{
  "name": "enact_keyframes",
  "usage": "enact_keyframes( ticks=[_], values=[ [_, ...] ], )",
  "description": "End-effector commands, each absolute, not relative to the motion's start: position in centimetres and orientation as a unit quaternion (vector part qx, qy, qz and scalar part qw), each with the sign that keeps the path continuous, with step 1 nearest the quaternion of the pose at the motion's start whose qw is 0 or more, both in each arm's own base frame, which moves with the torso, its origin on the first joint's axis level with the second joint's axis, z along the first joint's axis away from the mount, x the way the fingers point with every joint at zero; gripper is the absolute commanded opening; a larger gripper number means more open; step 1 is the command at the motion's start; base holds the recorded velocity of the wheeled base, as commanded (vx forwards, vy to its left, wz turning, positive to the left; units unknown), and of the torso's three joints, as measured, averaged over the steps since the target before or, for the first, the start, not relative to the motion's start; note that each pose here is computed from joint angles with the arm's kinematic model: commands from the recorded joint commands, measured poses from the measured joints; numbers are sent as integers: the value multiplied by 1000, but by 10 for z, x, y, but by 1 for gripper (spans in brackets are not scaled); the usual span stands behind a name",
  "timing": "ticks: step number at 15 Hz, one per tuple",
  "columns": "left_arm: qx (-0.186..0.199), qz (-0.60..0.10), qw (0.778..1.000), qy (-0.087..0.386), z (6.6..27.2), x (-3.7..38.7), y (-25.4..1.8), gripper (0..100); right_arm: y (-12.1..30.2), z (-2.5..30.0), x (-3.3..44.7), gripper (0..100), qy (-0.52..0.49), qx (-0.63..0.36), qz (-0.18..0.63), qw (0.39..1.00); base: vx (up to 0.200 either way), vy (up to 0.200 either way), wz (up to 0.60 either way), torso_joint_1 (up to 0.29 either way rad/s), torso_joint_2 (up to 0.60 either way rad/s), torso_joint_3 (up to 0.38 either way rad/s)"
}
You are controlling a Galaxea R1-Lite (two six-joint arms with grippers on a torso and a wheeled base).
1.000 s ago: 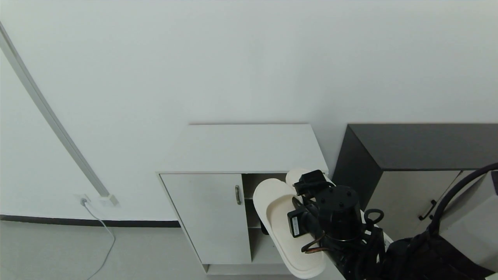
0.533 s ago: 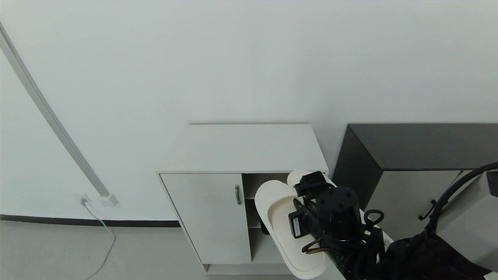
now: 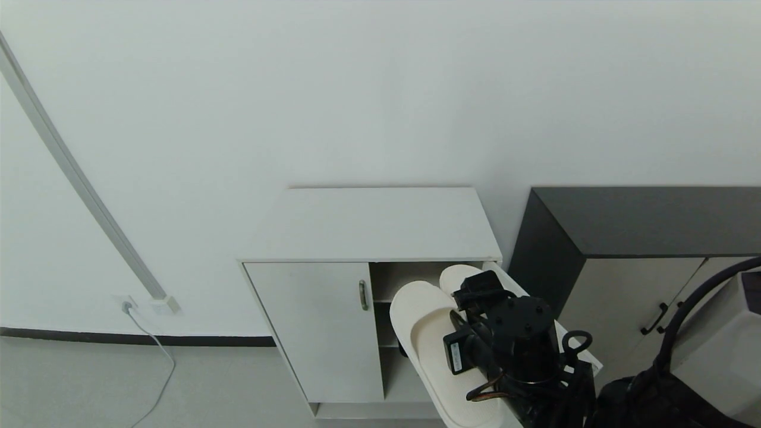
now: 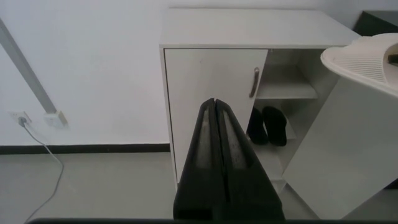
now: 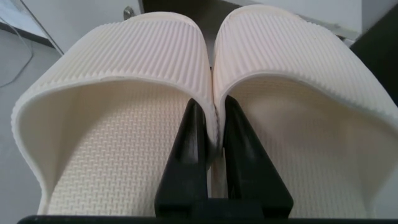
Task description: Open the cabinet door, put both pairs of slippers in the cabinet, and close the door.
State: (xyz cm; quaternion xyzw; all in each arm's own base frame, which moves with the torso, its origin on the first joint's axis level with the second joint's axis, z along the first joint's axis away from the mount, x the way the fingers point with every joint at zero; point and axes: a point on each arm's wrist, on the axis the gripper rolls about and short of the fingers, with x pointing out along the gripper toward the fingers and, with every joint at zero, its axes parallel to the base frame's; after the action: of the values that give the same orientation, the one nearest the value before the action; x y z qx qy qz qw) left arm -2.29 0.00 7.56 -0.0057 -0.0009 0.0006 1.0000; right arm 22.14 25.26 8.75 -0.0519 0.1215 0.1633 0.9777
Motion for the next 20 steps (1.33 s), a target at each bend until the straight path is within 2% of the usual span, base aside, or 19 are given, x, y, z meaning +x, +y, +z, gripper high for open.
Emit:
enact_keyframes(
  ticks=[1,15,20],
  values=[
    [-6,1,1000,-1,76,-23,0,0,253,86,217,0,124,-55,169,976,0,0,0,-139,334,188],
    [-6,0,1000,-1,76,-23,0,0,253,73,222,0,140,-62,165,974,0,0,0,-159,362,192],
    [-6,0,1000,0,75,-23,0,0,255,67,223,0,146,-67,164,973,0,0,0,-220,510,288]
  ],
)
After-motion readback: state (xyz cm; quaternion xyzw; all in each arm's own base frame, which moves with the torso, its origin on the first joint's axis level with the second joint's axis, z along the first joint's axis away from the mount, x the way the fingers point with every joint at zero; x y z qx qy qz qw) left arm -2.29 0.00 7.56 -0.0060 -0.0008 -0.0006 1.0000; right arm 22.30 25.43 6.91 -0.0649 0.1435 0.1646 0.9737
